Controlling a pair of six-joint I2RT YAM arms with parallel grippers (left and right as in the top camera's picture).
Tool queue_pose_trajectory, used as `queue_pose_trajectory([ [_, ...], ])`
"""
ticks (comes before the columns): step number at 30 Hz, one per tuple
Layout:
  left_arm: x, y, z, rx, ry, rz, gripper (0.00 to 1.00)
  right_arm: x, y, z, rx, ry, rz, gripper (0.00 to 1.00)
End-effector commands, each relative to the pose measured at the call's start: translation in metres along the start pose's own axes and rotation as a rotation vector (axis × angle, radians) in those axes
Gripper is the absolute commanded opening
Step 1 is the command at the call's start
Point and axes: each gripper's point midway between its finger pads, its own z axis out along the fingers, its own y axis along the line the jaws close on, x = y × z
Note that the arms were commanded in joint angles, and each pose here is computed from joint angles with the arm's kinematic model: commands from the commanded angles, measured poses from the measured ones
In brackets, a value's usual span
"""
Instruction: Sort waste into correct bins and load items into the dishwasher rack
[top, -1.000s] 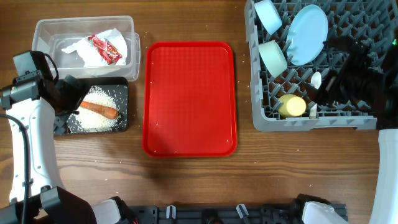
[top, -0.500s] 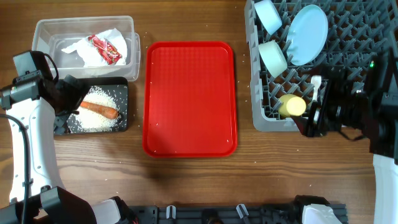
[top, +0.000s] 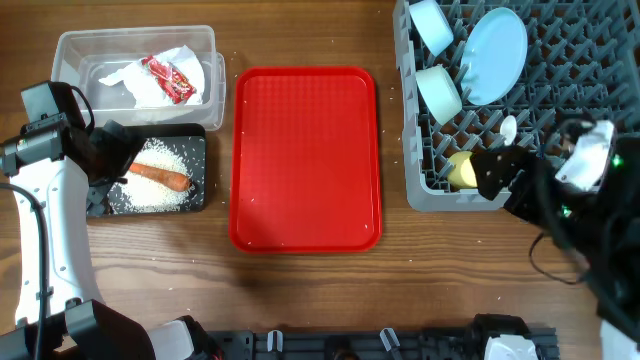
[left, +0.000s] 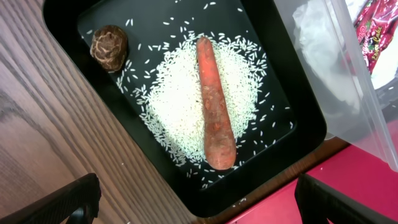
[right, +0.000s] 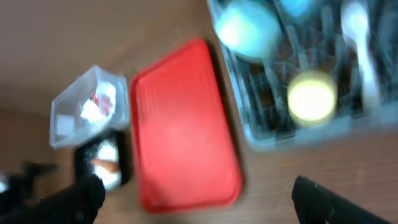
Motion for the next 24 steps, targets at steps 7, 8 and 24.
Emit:
queue_pose_trajectory([
  [7,-0.002,-0.001,0.0,0.003,-0.002,-0.007,1.0,0.013,0.002,0.042,-0.172,-0.383,-0.791,1.0],
  [8,-0.002,-0.001,0.0,0.003,-0.002,-0.007,1.0,0.019,-0.004,0.048,-0.174,-0.424,-0.805,1.0],
  [24,-0.002,-0.001,0.0,0.003,-0.002,-0.007,1.0,0.074,-0.068,0.086,-0.083,-0.677,-0.725,1.0],
])
